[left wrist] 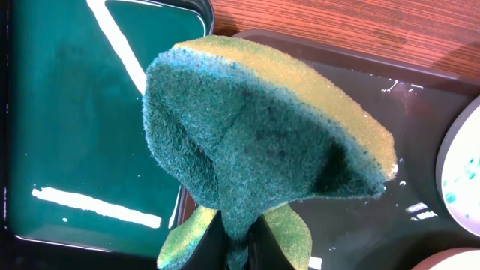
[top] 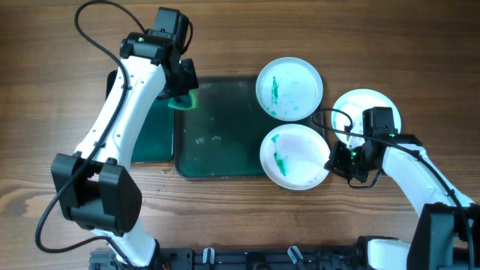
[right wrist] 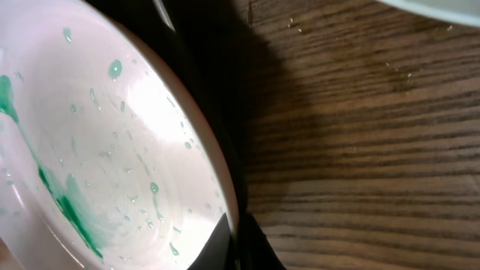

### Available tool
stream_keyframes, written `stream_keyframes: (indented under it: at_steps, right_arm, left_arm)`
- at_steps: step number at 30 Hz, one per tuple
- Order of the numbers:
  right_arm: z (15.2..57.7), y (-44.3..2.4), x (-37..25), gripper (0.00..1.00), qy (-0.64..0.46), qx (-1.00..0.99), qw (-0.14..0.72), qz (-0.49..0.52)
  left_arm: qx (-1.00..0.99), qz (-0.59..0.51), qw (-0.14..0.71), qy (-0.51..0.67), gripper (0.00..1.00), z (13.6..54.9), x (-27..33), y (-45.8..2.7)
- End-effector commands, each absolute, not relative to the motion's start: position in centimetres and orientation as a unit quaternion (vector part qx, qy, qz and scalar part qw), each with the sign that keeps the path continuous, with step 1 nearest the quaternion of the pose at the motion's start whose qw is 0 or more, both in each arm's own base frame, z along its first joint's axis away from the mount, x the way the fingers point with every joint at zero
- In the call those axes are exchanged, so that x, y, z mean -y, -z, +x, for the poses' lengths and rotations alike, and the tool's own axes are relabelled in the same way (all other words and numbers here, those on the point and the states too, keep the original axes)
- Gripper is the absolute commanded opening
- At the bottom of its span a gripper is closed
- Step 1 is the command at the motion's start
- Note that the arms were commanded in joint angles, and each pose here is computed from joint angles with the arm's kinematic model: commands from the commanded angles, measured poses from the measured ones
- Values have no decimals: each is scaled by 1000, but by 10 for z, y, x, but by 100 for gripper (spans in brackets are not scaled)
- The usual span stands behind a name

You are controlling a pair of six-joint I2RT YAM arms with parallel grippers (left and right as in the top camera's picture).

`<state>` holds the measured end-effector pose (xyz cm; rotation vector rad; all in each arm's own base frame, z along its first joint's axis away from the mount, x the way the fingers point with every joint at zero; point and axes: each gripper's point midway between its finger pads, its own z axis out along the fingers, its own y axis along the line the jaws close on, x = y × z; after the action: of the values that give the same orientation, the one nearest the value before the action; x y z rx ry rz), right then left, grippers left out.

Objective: Clean dirty plates on tray and stack at the side
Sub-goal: 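Grasp the bottom-right plate rim with the right gripper, drag it left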

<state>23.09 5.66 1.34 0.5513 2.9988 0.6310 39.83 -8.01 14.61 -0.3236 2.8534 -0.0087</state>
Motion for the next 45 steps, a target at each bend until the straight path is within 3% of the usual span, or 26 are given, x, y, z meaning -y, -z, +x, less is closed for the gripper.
stream_keyframes:
  at_steps: [1,6,15,22,34,41,45]
  right_arm:
    - [229,-18,-63,4,-217,-960,-1,179]
    - [258,-44,-91,4,-223,-963,31,146]
    - [322,-49,-149,4,-173,-938,168,248]
    - [314,-16,-200,4,-198,-948,137,209]
    - [292,-17,-223,6,-248,-953,75,158]
    - [295,-25,-226,25,-243,-960,82,115]
    - [311,-40,-214,35,-188,-973,122,56]
  left_arm:
    - [-981,-121,150,1,4,402,80,-155]
    - [-981,-121,150,1,4,402,80,-155]
    - [-981,-121,150,1,4,402,80,-155]
    - [-981,-121,150,1,4,402,80,-155]
    - [-981,-121,150,1,4,402,80,-155]
    - [-981,-121,150,1,4,402,80,-155]
    - [-981,-121,149,1,4,402,80,-154]
